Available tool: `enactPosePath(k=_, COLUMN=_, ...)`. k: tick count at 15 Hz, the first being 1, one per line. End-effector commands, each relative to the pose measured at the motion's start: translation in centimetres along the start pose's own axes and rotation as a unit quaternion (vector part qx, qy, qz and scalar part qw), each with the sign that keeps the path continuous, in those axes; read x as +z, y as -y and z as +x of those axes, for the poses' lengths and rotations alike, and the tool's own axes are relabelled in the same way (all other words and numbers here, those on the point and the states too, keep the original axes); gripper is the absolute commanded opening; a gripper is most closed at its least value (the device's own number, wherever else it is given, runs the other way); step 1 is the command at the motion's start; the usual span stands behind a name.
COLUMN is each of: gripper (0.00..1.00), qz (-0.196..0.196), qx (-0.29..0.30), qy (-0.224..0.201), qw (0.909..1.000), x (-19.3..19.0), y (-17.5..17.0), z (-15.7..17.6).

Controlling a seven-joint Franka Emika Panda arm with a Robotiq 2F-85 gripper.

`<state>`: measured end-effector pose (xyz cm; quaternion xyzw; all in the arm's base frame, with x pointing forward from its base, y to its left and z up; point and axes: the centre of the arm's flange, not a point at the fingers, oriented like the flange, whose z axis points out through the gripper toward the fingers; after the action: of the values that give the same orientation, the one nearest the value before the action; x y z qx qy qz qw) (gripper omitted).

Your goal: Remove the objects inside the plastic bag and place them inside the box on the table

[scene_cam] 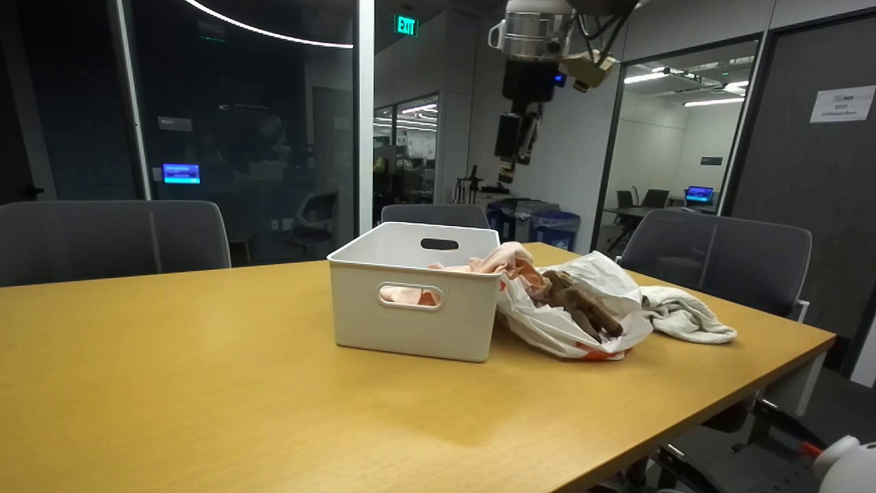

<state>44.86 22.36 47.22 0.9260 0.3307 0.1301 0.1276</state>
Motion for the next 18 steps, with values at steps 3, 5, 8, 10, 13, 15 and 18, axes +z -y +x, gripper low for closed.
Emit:
enactPosePath(k=3, gripper=1.00, qz=0.119, qx=0.100, qy=0.002, qw=0.9879, x=3.8, y=-2.7, z=-8.3)
enactPosePath(k=5, gripper=1.00, qz=0.136, qx=0.121, qy=0.006, qw=0.9833, x=6.3, y=-3.7, z=-10.1)
enactPosePath(k=8, gripper=1.00, qz=0.136, qx=0.127, qy=0.031, qw=0.9820, x=7.3, y=-3.8, z=-9.9)
enactPosePath(k=10, gripper=1.00, qz=0.141, qx=0.138, qy=0.037, qw=0.9797, x=8.7, y=-4.3, z=-11.2)
enactPosePath(k=13, gripper=1.00, qz=0.142, qx=0.139, qy=0.036, qw=0.9795, x=8.8, y=-4.4, z=-11.4)
enactPosePath(k=15, gripper=1.00, qz=0.140, qx=0.145, qy=0.025, qw=0.9792, x=10.2, y=-4.4, z=-11.2)
enactPosePath(k=18, gripper=1.00, qz=0.112, qx=0.158, qy=0.007, qw=0.9810, x=12.6, y=-5.8, z=-11.3)
